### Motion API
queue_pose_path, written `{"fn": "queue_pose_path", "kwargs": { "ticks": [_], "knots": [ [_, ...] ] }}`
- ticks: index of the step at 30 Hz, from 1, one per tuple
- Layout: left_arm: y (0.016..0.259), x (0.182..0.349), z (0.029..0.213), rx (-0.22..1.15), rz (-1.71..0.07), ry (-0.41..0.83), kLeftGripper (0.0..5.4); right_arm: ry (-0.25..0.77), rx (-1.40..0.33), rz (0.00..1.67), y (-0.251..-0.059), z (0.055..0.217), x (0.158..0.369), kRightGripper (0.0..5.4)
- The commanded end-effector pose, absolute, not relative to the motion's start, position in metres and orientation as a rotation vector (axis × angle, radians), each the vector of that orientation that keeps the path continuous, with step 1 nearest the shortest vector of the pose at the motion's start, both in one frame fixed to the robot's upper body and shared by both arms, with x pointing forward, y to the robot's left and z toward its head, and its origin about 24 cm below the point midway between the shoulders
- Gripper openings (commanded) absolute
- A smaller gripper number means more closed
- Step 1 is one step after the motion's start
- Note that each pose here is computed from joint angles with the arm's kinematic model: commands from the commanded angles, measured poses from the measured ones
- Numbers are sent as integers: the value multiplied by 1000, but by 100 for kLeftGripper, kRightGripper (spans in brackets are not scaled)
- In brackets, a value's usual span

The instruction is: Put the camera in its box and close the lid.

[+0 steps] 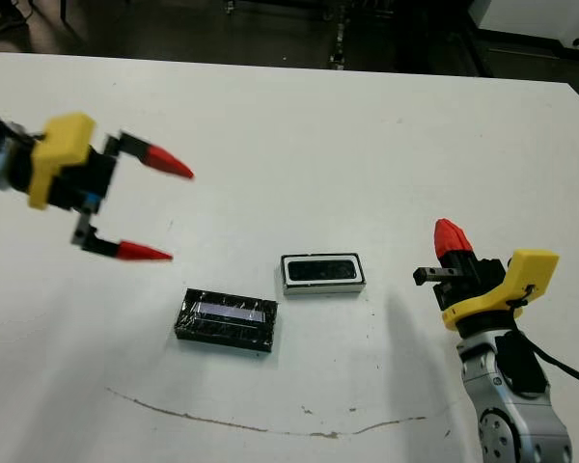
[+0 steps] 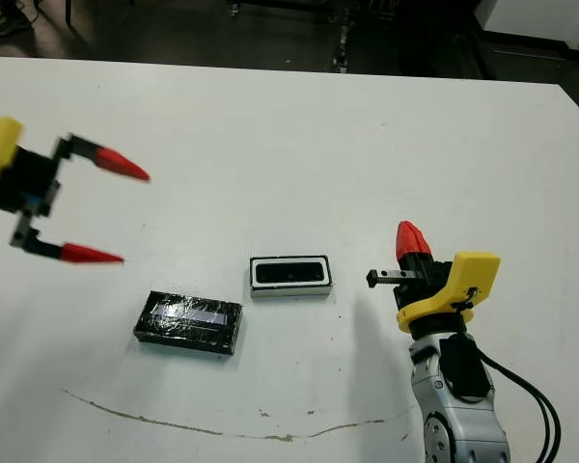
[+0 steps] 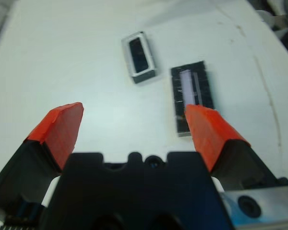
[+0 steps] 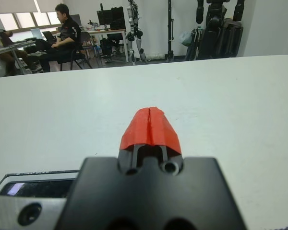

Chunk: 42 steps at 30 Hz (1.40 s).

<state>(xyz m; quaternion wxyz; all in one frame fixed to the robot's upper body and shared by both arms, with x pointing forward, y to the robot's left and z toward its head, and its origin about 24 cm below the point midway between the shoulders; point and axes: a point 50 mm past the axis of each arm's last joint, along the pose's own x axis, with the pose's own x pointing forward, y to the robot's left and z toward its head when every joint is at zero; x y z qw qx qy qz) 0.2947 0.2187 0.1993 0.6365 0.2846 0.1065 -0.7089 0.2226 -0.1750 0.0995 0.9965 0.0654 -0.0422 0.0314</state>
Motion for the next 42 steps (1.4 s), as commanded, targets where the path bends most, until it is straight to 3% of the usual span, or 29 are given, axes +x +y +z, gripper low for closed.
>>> {"fn": "queue_pose_path", "kwargs": {
  "ticks": [1,6,11,16,20,30,34,42],
  "knots": [
    [216,292,192,577,-1676,272,540,-69,134,49,-179,98,222,1],
    [211,289,179,418,-1739,288,540,-68,133,49,-179,98,223,1],
    [215,285,173,388,-1718,342,540,-69,137,56,-178,97,224,1],
    [216,276,163,253,-1706,358,540,-68,138,57,-179,98,224,1],
    [215,271,152,268,-1717,334,540,-68,137,58,-179,98,224,1],
    [207,269,140,268,-1724,426,540,-62,137,58,-178,99,224,1],
    [202,267,137,312,-1715,385,540,-52,135,55,-177,100,224,1],
    [196,267,124,241,-1711,416,540,-57,143,69,-179,98,223,1]
  ]
}}
